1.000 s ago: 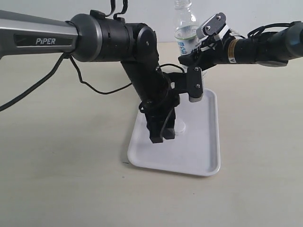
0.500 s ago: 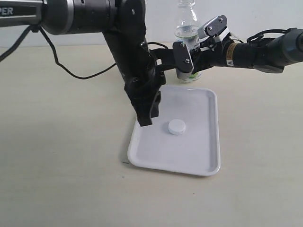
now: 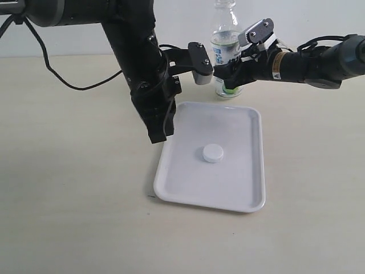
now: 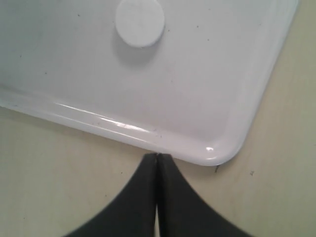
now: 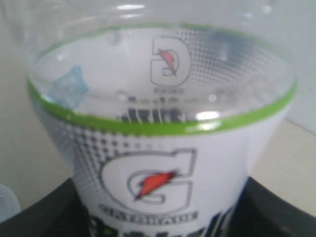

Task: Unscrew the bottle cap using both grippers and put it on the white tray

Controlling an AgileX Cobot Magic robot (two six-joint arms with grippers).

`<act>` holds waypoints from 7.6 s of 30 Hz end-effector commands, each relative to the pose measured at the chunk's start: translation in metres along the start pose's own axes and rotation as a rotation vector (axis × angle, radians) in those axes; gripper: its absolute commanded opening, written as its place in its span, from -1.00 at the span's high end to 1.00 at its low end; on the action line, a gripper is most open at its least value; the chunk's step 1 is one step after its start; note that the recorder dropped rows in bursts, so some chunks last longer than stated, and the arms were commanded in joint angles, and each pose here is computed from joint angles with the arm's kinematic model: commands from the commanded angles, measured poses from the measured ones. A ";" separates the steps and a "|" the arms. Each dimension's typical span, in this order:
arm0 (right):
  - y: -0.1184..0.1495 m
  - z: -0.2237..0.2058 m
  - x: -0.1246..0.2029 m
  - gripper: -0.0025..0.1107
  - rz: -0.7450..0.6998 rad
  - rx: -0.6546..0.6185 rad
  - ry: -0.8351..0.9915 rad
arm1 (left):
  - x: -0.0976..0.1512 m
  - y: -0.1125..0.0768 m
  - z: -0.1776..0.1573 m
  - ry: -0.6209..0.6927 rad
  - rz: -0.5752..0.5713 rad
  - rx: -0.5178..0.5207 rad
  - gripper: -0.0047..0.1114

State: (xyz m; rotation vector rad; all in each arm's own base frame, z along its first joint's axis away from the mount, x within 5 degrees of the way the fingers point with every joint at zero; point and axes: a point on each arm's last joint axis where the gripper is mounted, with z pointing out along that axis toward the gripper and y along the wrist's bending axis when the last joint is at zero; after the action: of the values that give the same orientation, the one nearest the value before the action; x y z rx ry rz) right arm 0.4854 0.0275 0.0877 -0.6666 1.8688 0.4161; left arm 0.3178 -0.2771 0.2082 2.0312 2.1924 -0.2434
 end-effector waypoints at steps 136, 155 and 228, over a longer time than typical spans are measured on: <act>0.040 -0.239 -0.011 0.96 1.041 0.022 0.158 | 0.179 -0.192 -0.120 -0.944 -0.717 -0.465 0.92; 0.148 -0.294 -0.025 0.96 0.796 0.062 -0.007 | 0.179 -0.192 -0.120 -0.944 -0.717 -0.465 0.92; 0.232 -0.375 0.022 0.96 0.187 0.803 -0.328 | 0.179 -0.192 -0.120 -0.943 -0.715 -0.467 0.92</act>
State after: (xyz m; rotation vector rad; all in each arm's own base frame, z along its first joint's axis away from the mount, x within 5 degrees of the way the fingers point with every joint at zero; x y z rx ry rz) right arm 0.0614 -0.0102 0.2052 0.1458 1.6031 -0.1066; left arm 0.1138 -0.0918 0.2921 0.6034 1.9319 -0.5520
